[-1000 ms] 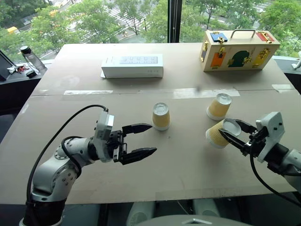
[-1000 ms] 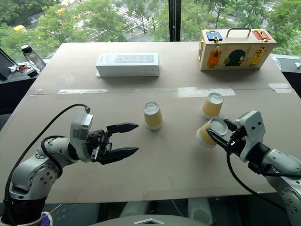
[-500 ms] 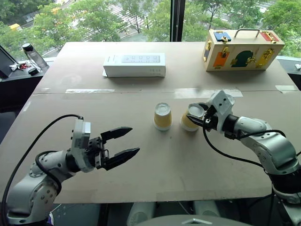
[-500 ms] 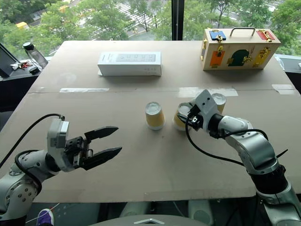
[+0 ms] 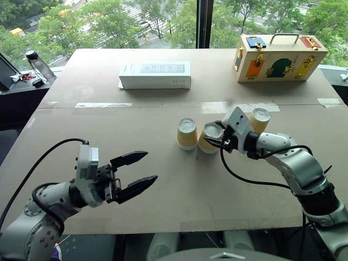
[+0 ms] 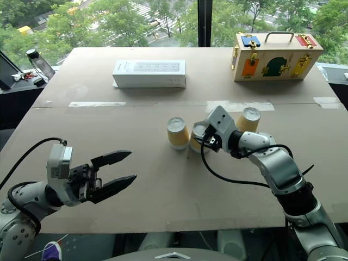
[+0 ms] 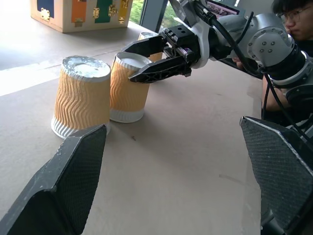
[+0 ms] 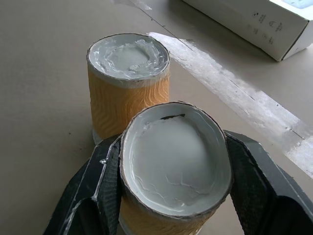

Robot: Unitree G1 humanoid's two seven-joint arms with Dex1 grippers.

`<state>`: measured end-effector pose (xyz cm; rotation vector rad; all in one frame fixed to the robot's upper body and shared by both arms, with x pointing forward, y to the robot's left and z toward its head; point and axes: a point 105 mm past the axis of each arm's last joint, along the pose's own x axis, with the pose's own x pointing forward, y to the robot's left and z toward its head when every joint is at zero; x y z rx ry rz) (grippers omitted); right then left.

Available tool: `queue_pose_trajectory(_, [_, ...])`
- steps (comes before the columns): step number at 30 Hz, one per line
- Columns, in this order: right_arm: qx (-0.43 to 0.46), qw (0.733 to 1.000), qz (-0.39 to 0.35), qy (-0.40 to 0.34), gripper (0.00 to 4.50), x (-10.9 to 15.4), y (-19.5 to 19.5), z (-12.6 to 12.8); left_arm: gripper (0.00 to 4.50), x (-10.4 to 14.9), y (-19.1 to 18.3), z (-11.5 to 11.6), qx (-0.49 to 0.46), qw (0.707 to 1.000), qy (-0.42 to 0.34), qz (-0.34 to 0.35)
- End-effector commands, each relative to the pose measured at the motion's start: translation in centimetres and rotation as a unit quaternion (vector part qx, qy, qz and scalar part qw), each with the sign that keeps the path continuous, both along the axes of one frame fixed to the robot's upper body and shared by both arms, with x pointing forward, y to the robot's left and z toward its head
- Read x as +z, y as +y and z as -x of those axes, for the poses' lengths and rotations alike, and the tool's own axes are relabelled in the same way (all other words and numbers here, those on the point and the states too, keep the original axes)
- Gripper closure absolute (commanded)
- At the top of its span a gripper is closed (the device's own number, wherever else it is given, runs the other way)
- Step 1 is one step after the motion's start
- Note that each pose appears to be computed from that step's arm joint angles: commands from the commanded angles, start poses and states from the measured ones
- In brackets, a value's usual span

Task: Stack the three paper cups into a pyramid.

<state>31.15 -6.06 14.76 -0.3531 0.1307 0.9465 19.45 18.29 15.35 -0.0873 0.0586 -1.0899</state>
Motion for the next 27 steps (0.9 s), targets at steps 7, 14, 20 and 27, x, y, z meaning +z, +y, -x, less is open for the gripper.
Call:
queue_pose_trajectory(7, [0.021,0.998,-0.026,-0.051,0.03,3.4,-0.4,0.6,0.0,1.1,-0.1,0.0,-0.003,0.999,-0.033,-0.001])
queue_pose_trajectory(14, [0.032,0.983,-0.158,-0.083,0.03,10.6,-3.1,2.9,0.0,1.0,-0.3,-0.5,-0.013,0.999,-0.035,0.008])
queue_pose_trajectory(20, [-0.094,0.985,-0.113,-0.087,0.03,9.7,-7.8,0.7,0.0,1.1,-0.3,-1.0,-0.021,0.999,-0.039,0.012])
queue_pose_trajectory(27, [-0.262,0.963,-0.044,-0.044,0.03,3.3,-13.3,-3.0,0.0,1.1,-0.6,-1.0,-0.035,0.999,-0.038,0.011])
